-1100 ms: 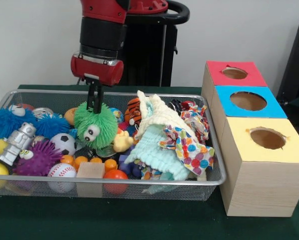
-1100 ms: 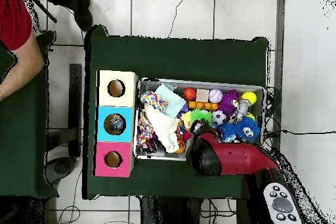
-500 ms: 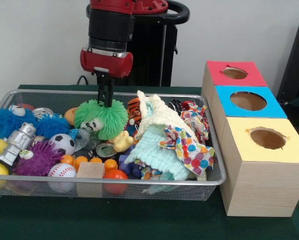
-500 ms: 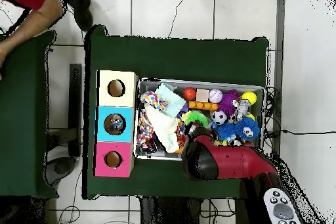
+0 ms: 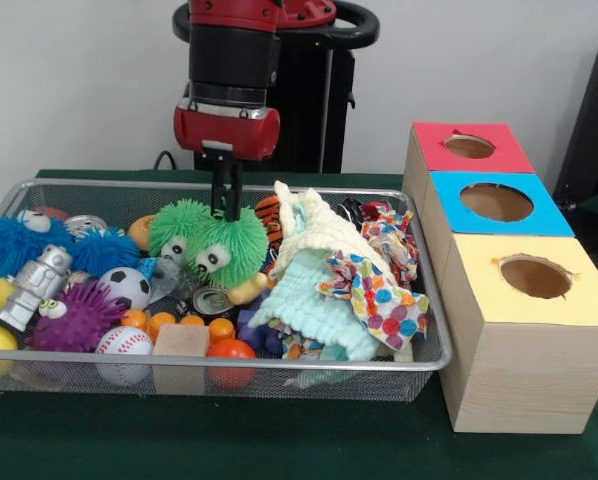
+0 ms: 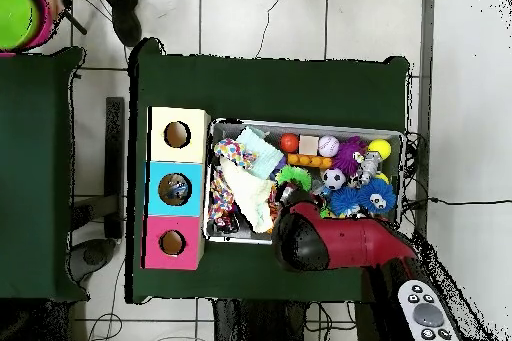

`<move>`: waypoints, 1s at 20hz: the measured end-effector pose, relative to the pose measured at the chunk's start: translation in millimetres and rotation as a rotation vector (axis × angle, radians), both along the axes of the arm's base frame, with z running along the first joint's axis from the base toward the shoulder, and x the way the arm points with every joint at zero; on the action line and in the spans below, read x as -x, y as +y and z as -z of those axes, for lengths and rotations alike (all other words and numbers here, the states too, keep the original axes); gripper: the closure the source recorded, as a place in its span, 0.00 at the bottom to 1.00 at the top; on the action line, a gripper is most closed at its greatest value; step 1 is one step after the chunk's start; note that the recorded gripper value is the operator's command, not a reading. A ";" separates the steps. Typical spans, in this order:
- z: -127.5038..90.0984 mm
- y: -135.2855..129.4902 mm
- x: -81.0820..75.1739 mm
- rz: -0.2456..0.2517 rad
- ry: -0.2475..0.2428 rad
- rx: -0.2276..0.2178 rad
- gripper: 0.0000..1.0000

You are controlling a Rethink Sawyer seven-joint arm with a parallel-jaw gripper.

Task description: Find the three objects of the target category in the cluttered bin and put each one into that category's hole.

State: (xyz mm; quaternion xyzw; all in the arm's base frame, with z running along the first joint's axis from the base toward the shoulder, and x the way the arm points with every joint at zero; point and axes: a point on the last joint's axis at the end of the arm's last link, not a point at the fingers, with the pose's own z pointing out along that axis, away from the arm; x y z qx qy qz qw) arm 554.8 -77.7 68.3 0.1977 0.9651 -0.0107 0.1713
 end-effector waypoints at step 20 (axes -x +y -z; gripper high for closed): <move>-6.2 34.7 -24.4 -0.065 -0.122 -0.038 1.00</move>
